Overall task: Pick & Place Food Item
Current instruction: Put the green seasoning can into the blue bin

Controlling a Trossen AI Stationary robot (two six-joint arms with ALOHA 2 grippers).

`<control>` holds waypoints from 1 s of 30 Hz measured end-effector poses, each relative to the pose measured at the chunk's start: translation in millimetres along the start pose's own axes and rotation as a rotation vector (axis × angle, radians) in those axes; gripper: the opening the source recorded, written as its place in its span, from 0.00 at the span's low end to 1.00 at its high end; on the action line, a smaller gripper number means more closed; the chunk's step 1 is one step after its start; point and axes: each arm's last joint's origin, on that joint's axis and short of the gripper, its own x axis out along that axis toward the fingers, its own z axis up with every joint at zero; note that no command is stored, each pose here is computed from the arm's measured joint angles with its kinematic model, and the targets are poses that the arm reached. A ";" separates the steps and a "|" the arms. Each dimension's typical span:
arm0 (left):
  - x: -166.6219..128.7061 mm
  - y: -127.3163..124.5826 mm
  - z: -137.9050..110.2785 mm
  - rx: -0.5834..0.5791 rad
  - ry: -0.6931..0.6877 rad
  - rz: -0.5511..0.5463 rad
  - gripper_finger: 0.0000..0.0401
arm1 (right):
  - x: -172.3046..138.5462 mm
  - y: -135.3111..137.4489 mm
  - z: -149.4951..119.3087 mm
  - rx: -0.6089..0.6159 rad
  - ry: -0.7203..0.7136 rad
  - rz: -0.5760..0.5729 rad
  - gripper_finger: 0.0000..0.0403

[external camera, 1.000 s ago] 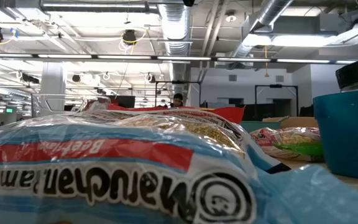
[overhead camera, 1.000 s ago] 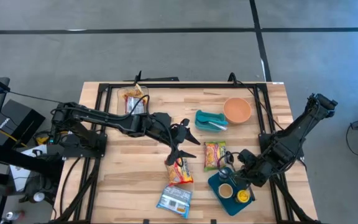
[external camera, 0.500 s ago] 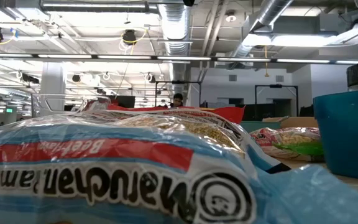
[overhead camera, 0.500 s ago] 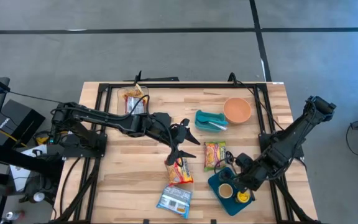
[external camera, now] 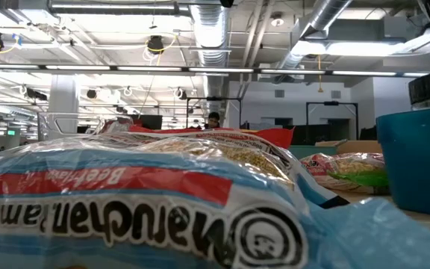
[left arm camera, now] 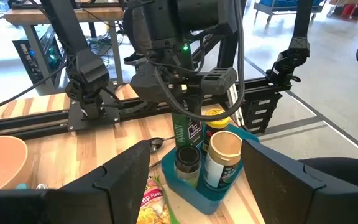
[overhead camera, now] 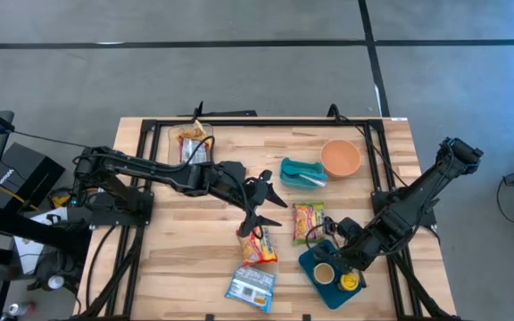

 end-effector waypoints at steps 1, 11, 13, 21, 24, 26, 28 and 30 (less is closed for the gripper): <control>-0.1 0.0 0.1 0.000 0.000 0.000 0.61 | 0.0 0.0 0.0 0.002 0.000 0.000 0.29; -0.1 0.0 0.1 0.000 0.000 0.000 0.61 | 5.7 3.4 0.0 0.004 -0.001 -0.005 0.29; 0.0 0.0 0.0 0.000 0.000 0.000 0.61 | 11.6 4.5 -0.6 -0.001 0.012 -0.029 0.29; 0.0 0.0 0.0 0.000 0.000 0.000 0.61 | 24.5 9.3 0.1 -0.001 0.023 -0.059 0.29; 0.0 0.0 0.0 0.000 0.000 0.000 0.61 | 24.8 9.1 1.4 0.013 0.023 -0.062 0.29; 0.0 0.0 0.2 0.000 -0.001 0.000 0.61 | 24.8 9.1 1.6 0.016 0.021 -0.062 0.29; 0.0 0.0 0.1 0.000 0.000 0.000 0.61 | 24.8 9.2 3.0 0.022 0.020 -0.062 0.29; 0.0 0.0 0.1 0.000 0.000 0.000 0.61 | 24.8 9.3 3.1 0.022 0.019 -0.061 0.29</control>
